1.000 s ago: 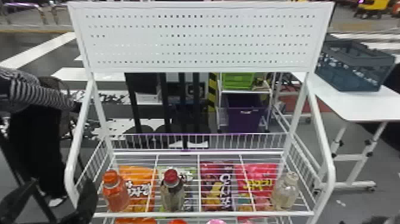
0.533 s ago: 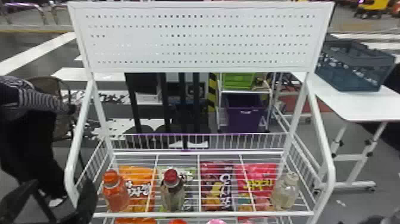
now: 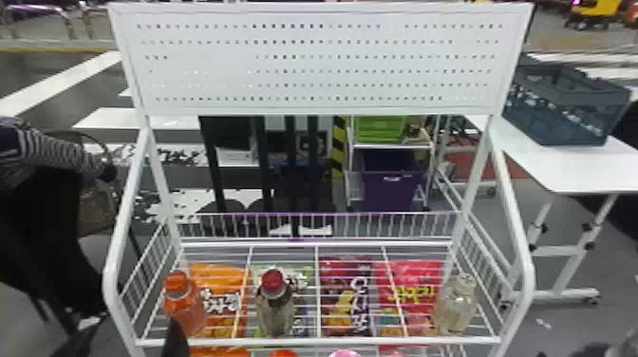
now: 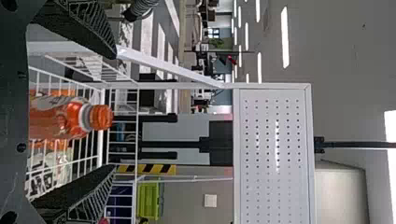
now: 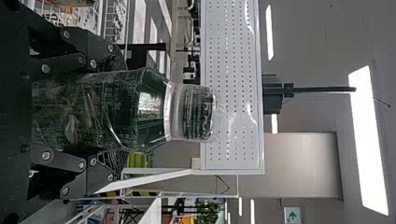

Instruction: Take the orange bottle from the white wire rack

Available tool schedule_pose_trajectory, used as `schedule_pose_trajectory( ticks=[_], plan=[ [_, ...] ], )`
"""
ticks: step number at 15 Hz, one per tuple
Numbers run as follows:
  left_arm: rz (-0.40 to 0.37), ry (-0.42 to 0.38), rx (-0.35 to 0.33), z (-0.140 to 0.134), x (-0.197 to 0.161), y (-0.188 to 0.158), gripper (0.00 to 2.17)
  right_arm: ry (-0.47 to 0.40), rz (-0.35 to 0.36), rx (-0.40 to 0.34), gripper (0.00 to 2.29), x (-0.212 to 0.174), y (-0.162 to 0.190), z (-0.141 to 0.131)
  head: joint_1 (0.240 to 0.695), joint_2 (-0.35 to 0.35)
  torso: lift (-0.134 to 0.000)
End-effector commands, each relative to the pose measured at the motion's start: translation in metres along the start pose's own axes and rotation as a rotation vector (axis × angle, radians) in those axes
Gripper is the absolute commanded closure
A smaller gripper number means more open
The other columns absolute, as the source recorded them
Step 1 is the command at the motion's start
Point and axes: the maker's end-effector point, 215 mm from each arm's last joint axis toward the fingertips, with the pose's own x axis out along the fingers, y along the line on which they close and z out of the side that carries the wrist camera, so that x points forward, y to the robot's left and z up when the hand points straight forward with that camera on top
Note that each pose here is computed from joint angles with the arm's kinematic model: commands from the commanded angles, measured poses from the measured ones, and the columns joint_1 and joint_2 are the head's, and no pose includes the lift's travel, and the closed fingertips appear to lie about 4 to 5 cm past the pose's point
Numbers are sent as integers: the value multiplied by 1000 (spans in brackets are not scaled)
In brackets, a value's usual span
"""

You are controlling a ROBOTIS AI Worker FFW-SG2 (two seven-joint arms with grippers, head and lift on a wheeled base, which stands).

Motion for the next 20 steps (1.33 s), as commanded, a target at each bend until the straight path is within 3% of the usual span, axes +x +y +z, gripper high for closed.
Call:
schedule_pose_trajectory(
  ticks=[1,3,8,11,13,20],
  plan=[
    [-8,-37,-34,-25,-14,-23,39,-2,0,1,947,1,0,0,499,0,0],
    [-9,-41,-65,-45,-19,-32,39,1,-1,2,947,1,0,-2,499,0,0],
    [-62,22,-51,-115,-8,-63,39,10,-2,3,947,1,-1,-7,499,0,0],
    [-37,54,-77,-140,13,-58,39,15,-3,2,947,1,-2,-9,499,0,0],
    [-8,49,-103,-144,29,-48,39,17,-5,1,947,0,-3,-10,499,0,0],
    [26,28,-44,-150,84,-21,39,23,-3,-19,947,0,-4,-3,499,0,0]
  ],
)
